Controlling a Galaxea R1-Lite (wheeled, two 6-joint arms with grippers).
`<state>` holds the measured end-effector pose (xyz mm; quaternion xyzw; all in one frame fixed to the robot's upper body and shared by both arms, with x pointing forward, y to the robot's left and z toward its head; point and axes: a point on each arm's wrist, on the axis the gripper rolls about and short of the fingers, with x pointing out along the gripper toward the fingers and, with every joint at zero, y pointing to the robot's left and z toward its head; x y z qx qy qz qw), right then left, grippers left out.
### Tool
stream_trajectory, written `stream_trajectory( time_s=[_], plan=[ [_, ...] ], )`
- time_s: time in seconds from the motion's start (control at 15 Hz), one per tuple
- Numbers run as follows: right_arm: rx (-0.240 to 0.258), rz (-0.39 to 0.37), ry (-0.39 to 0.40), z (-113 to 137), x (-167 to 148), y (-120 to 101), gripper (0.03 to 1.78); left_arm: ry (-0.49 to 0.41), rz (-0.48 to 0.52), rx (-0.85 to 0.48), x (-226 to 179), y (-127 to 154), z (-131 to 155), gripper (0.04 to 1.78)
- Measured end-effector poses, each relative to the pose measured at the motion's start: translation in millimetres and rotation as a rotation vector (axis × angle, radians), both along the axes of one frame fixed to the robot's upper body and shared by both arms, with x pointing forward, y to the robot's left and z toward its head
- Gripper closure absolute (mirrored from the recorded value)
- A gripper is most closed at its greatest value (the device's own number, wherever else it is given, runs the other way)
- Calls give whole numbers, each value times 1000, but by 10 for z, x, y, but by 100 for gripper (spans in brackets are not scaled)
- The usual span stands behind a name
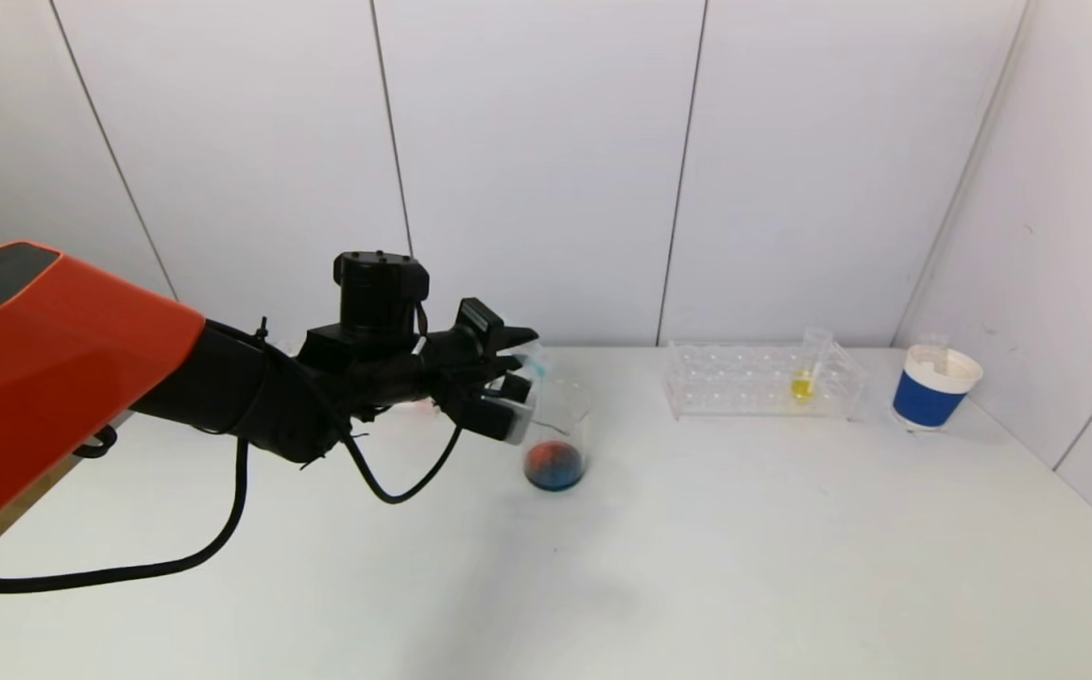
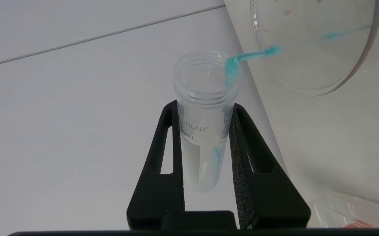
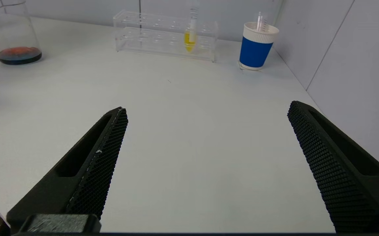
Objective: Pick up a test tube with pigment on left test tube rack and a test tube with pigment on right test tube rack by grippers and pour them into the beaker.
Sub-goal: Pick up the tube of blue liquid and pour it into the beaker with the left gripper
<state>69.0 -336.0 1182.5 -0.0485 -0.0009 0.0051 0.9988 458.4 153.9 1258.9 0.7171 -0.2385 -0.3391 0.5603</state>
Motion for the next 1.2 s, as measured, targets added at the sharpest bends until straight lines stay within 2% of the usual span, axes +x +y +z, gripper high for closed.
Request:
stream_trajectory(
  time_s=[1.2],
  plan=[
    [0,0,0,0,0,0,4,-49,4,14,-53,-3,82,138]
  ],
)
